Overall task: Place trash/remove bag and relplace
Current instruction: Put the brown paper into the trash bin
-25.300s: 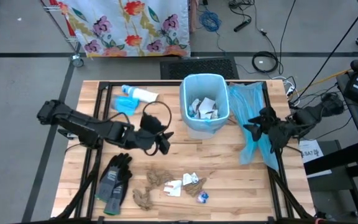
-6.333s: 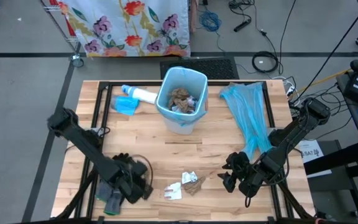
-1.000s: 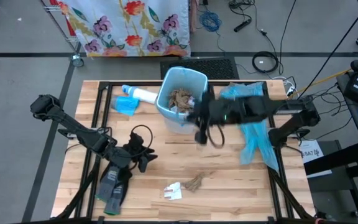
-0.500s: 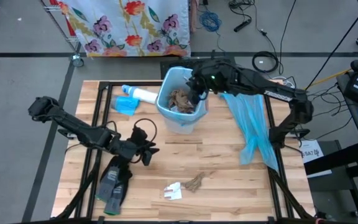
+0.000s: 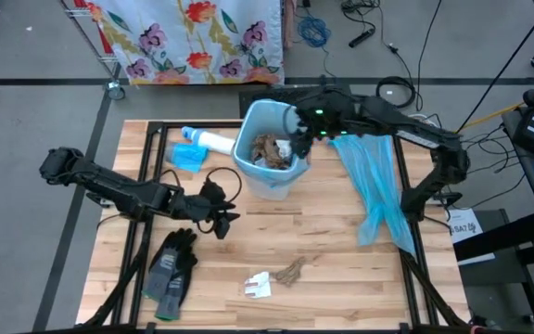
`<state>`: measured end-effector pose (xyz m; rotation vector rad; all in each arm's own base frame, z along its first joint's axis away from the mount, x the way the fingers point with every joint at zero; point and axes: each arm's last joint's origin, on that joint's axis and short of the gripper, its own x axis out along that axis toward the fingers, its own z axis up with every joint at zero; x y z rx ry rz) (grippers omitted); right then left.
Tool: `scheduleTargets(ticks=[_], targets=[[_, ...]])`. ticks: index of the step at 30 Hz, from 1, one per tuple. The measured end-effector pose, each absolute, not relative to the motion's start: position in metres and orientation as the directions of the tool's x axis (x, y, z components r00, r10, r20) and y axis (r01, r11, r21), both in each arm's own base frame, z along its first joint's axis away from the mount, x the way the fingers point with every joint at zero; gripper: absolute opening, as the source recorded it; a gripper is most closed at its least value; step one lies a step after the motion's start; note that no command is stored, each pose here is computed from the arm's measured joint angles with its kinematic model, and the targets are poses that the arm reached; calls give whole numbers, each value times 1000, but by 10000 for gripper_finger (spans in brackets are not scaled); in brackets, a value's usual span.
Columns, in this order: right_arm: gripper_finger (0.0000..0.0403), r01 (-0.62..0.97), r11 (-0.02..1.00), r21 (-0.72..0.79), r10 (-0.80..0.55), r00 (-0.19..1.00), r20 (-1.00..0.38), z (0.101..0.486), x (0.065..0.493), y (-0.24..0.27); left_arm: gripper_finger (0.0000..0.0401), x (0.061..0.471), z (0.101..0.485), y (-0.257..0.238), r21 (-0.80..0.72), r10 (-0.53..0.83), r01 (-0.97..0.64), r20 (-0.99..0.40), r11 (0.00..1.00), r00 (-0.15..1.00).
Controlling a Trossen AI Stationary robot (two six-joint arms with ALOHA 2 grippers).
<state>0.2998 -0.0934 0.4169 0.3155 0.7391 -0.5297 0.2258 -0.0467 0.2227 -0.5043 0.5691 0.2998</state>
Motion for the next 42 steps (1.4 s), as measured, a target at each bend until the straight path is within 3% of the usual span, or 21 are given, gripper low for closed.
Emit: scheduleTargets(ticks=[5,10,18,23,32,38,42], targets=[[204,584,794,167,-310,626,-716,439,260,-67,183,228,223,-37,-313,163,-403,-580,860,798],[199,499,848,179,-227,647,-728,448,240,-27,183,229,223,-29,-300,180,-415,-582,859,793],[198,565,821,80,-266,503,-823,432,228,36,177,233,234,-29,-264,154,-346,-550,901,821],[198,568,821,55,-271,473,-838,407,226,79,165,239,259,-32,-257,86,-248,-513,934,854],[198,660,751,34,-274,358,-893,320,210,134,150,239,277,-50,-256,-9,-137,-498,957,867],[198,647,753,115,-216,409,-887,282,203,159,150,242,265,-73,-298,-78,-104,-538,949,839],[198,482,862,160,-122,503,-856,262,209,171,150,247,256,-84,-337,-95,-124,-565,933,820]])
